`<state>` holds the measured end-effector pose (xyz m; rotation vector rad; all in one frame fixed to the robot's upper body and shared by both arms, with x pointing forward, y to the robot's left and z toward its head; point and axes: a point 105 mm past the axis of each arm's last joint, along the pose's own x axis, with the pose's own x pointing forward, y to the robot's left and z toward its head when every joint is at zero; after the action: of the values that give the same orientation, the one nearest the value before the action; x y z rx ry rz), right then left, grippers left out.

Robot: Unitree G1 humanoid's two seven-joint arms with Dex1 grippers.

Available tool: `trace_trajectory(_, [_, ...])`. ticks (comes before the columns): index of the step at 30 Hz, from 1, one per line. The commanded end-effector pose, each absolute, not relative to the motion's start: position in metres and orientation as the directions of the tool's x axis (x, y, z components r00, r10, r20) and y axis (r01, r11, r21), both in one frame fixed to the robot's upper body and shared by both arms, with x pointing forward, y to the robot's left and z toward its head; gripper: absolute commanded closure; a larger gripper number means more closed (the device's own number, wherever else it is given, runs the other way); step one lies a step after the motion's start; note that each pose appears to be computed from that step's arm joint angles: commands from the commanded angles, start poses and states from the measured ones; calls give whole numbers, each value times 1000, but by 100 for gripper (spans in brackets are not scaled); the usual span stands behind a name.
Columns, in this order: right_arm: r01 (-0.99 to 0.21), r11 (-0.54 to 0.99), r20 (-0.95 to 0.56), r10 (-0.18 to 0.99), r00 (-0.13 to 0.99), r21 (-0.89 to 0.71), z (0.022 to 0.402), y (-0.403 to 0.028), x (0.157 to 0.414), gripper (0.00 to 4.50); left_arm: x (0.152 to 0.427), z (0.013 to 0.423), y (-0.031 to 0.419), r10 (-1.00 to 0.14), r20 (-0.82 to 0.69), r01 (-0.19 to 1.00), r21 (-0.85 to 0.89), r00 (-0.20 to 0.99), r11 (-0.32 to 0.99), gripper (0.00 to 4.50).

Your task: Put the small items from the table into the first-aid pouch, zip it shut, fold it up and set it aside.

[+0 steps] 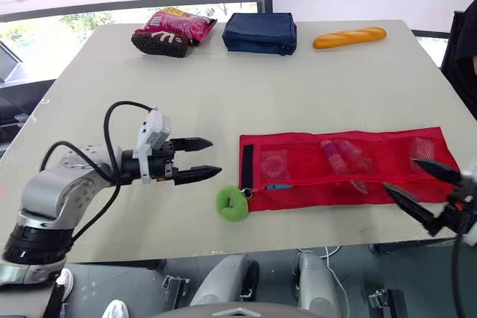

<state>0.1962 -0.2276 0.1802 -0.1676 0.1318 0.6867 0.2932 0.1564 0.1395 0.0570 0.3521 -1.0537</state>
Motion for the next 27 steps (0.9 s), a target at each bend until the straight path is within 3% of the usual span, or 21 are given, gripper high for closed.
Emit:
trace_trajectory(1, [-719, 684, -112, 710, 695, -126, 194, -199, 193, 6, 302, 136, 154, -819, -321, 824, -164, 476, 543, 0])
trace_trajectory(15, [-809, 547, -55, 820, 569, -218, 209, -152, 179, 6, 297, 75, 94, -823, -437, 714, -436, 364, 548, 0])
trace_trajectory(24, [-799, 553, -38, 817, 576, -236, 211, -148, 178, 6, 299, 75, 67, -872, -362, 621, -613, 329, 489, 0])
trace_trajectory(27, [-797, 555, -32, 816, 577, -239, 211, -148, 177, 0, 300, 77, 64, -880, -340, 606, -638, 332, 475, 141])
